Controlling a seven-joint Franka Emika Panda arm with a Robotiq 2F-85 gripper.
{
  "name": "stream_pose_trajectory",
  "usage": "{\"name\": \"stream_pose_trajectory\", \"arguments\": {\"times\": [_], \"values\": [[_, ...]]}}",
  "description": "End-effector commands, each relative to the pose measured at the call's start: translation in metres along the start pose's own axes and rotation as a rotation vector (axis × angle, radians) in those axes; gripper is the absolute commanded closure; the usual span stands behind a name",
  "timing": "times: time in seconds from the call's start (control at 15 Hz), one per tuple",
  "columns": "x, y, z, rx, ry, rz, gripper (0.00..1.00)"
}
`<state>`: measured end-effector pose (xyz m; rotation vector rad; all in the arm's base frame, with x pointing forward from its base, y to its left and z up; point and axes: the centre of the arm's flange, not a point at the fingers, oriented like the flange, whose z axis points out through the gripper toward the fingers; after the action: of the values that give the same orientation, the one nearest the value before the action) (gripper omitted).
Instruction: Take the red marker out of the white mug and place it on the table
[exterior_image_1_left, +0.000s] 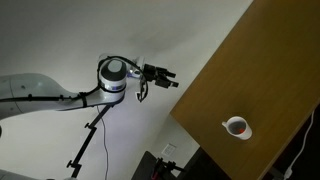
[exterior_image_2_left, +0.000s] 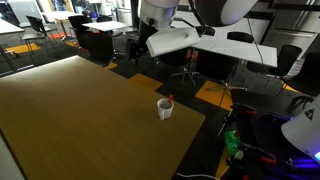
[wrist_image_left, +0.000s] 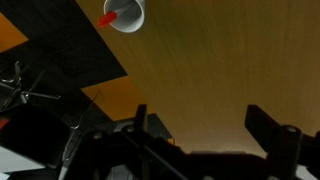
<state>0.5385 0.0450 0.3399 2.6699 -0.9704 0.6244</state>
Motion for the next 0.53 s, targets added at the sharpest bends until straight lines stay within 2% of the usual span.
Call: {"name": "stream_pose_trajectory", "arguments": {"times": [0.0,0.07,0.13,0.47], "values": [[-0.015,-0.021,0.015,-0.099,0.117,0.089,0.0],[-0.018,-0.023,0.017,-0.086,0.13,0.092,0.0],[-0.006,-0.008,0.007,-0.057,0.095,0.064,0.0],[-0.016,-0.018,0.016,-0.061,0.105,0.075,0.0]]}}
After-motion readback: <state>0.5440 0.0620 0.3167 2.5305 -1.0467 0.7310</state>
